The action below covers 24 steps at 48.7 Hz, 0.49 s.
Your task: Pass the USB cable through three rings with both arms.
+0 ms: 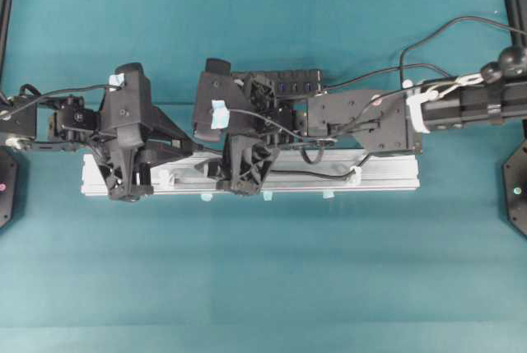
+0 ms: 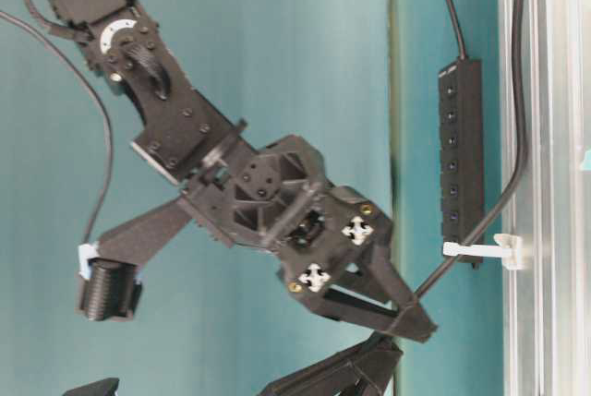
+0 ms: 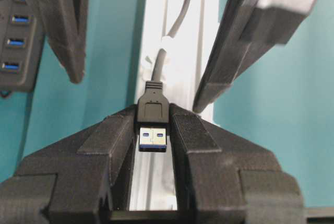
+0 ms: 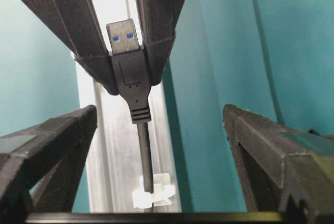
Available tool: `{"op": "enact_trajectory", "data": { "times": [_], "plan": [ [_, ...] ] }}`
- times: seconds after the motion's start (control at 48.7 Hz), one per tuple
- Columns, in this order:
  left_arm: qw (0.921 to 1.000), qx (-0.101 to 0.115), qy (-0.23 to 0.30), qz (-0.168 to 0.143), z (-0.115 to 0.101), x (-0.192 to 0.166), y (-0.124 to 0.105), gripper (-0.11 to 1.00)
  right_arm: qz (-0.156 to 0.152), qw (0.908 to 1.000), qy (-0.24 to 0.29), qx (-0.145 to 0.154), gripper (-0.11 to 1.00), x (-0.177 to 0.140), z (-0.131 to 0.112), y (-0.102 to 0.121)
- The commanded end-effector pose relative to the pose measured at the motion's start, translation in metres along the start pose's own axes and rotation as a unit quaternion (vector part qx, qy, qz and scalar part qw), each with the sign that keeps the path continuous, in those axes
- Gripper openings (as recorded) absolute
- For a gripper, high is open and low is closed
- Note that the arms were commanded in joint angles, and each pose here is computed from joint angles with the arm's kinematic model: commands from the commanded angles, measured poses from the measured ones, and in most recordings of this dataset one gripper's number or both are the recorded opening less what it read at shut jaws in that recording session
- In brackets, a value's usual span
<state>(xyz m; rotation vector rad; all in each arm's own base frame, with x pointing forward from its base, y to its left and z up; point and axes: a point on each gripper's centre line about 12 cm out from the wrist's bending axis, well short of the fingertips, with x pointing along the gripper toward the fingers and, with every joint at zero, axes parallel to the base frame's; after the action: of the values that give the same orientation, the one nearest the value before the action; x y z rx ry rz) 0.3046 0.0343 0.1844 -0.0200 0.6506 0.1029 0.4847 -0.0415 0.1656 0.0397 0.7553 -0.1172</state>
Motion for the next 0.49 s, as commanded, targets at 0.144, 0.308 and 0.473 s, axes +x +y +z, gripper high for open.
{"op": "enact_trajectory", "data": {
  "times": [0.144, 0.308, 0.473],
  "plan": [
    [0.9999, 0.001, -0.015, 0.0, 0.0089, -0.002, 0.0001, 0.23, 0.006, 0.9994, -0.032, -0.009, 0.24, -0.0034, 0.0142, 0.0039],
    [1.0, -0.002, -0.008, 0.001, 0.0044, -0.0015, 0.0005, 0.23, 0.008, 0.9992, -0.038, -0.011, -0.04, -0.0037, 0.0161, 0.0065],
    [1.0, -0.004, -0.006, 0.0, 0.0028, 0.0, 0.0, 0.23, 0.011, 0.9993, -0.034, -0.014, -0.07, -0.0037, 0.0146, 0.0101]
  ]
}}
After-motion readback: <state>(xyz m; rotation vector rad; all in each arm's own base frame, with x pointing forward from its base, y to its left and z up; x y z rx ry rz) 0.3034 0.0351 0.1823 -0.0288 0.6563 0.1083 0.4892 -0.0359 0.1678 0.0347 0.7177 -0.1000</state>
